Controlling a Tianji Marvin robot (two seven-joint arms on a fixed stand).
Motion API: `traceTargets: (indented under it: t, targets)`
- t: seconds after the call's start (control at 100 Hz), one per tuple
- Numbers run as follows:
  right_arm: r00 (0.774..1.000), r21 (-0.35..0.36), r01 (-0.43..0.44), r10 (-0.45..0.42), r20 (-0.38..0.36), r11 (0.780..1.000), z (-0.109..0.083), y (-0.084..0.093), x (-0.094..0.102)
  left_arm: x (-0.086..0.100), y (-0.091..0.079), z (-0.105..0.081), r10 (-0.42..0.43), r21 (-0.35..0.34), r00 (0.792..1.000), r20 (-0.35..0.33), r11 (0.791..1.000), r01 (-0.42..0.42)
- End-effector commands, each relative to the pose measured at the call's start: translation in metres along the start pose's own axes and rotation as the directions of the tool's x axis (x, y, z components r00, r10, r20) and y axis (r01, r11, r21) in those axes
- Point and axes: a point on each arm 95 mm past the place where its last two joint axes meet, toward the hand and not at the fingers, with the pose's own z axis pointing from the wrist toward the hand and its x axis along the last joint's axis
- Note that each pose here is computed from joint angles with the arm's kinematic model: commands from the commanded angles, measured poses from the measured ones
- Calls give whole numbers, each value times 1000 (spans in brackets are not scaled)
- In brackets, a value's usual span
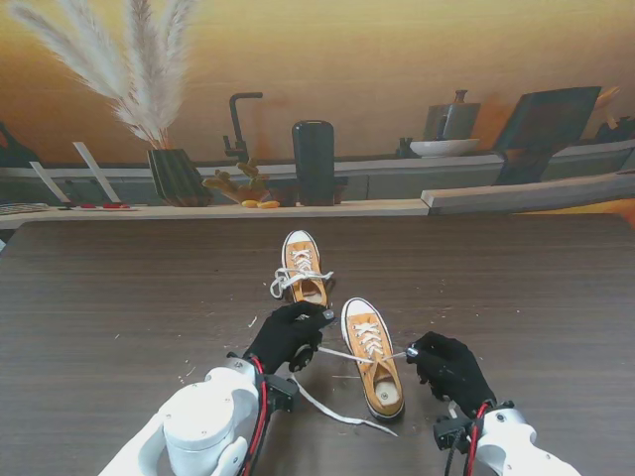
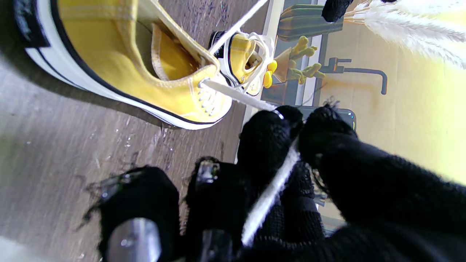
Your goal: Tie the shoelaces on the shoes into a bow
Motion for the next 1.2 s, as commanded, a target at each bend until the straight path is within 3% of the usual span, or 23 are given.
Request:
traceTargets:
  t: [0.0, 0.19, 0.42, 0.64, 0.95, 1.08, 1.19]
  targets:
    - [1000, 21, 3, -2, -18, 1000, -2, -2, 5, 4, -4, -5, 11, 13, 1000, -28, 1000, -10]
    - [999, 35, 19, -18, -44, 999, -6, -6, 10, 2, -17, -7, 125, 122, 989, -75, 986, -116]
    - [996, 44, 71, -68, -63, 997, -8, -8, 18, -4, -24, -5, 202, 173, 969, -141, 969, -177]
    - [978, 31, 192, -189, -87, 981, -10, -6, 32, -11, -27, 1, 247, 97, 924, -291, 969, -228]
    - [948, -12, 297, -297, -117, 955, -11, -7, 48, -14, -22, 3, 292, -57, 853, -434, 936, -349]
    - [941, -17, 314, -313, -127, 949, -9, -9, 52, -16, -16, 5, 308, -79, 840, -447, 922, -380]
    - [936, -27, 324, -324, -137, 946, -8, -12, 54, -20, -9, 9, 303, -100, 841, -447, 918, -384]
